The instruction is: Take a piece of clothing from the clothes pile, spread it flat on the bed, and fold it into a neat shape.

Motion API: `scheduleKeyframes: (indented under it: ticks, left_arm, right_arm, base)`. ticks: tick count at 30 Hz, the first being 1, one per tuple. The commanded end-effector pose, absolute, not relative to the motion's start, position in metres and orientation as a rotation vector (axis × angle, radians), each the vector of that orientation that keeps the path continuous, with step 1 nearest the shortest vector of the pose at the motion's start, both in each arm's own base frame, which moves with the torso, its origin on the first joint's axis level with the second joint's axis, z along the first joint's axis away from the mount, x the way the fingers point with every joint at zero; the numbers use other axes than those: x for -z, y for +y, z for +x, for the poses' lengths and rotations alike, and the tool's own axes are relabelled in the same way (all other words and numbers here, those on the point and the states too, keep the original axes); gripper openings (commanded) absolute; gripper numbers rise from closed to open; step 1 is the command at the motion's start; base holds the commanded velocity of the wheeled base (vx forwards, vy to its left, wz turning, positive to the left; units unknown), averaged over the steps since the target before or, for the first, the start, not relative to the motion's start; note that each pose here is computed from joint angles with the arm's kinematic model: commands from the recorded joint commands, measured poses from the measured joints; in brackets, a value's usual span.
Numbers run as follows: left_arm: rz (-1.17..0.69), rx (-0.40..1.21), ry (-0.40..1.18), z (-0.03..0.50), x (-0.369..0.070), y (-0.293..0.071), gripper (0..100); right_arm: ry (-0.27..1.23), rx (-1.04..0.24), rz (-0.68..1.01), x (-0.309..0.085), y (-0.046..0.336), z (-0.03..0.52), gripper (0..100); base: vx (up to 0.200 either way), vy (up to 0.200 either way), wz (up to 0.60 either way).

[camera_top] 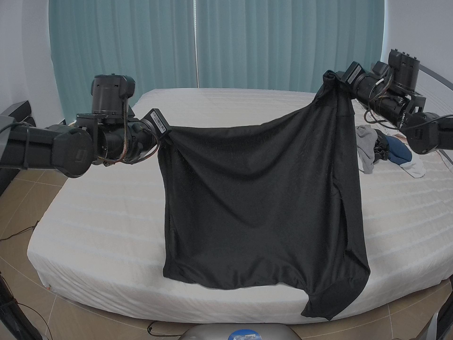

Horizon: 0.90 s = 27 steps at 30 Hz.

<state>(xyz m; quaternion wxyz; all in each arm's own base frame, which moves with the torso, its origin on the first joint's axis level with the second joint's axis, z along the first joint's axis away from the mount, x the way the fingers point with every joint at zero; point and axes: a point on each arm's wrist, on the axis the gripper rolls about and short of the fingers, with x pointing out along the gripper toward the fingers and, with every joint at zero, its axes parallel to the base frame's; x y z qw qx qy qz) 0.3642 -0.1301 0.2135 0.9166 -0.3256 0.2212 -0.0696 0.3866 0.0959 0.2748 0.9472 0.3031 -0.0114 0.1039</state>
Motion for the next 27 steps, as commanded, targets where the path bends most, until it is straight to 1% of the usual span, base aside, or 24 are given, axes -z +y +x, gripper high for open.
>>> scheduleKeyframes:
  ticks: [1,5,7,12,14,16,17,18,19,23,25,27]
  left_arm:
    - [-0.658,0.105,0.533,0.391,-0.174,-0.14,0]
    - [-0.662,0.087,0.566,0.407,-0.153,-0.145,0]
    - [-0.679,0.072,0.587,0.418,-0.137,-0.149,0]
    - [-0.707,0.048,0.616,0.433,-0.115,-0.154,0]
    - [-0.706,0.03,0.634,0.443,-0.099,-0.154,0]
    - [-0.706,0.025,0.64,0.445,-0.095,-0.154,0]
    - [-0.705,0.019,0.652,0.449,-0.086,-0.155,0]
    - [-0.709,0.013,0.655,0.45,-0.084,-0.154,0]
    - [-0.719,0.006,0.656,0.453,-0.081,-0.153,100]
    - [-0.72,-0.017,0.682,0.457,-0.065,-0.152,100]
    - [-0.719,-0.023,0.688,0.457,-0.062,-0.151,100]
    - [-0.724,-0.056,0.695,0.458,-0.059,-0.138,100]
  right_arm:
    - [0.072,-0.173,0.608,-0.224,0.103,0.416,0]
    - [0.097,-0.162,0.608,-0.202,0.106,0.428,0]
    - [0.117,-0.149,0.618,-0.184,0.108,0.437,0]
    - [0.127,-0.104,0.628,-0.16,0.109,0.45,0]
    - [0.156,-0.088,0.623,-0.142,0.11,0.457,0]
    - [0.157,-0.086,0.623,-0.138,0.11,0.459,0]
    - [0.174,-0.075,0.618,-0.126,0.109,0.465,100]
    - [0.182,-0.069,0.616,-0.12,0.108,0.467,100]
    - [0.198,-0.063,0.613,-0.112,0.109,0.469,100]
    - [0.258,-0.041,0.601,-0.083,0.109,0.473,100]
    - [0.268,-0.031,0.599,-0.079,0.107,0.473,100]
    - [0.289,-0.001,0.593,-0.075,0.094,0.472,100]
  base:
    - [0.0,0.0,0.0]
    - [0.0,0.0,0.0]
    - [0.0,0.0,0.0]
    - [0.0,0.0,0.0]
    - [0.0,0.0,0.0]
    - [0.0,0.0,0.0]
    - [0.0,0.0,0.0]
    - [0.0,0.0,0.0]
    - [0.0,0.0,0.0]
    - [0.0,0.0,0.0]
    - [0.0,0.0,0.0]
    - [0.0,0.0,0.0]
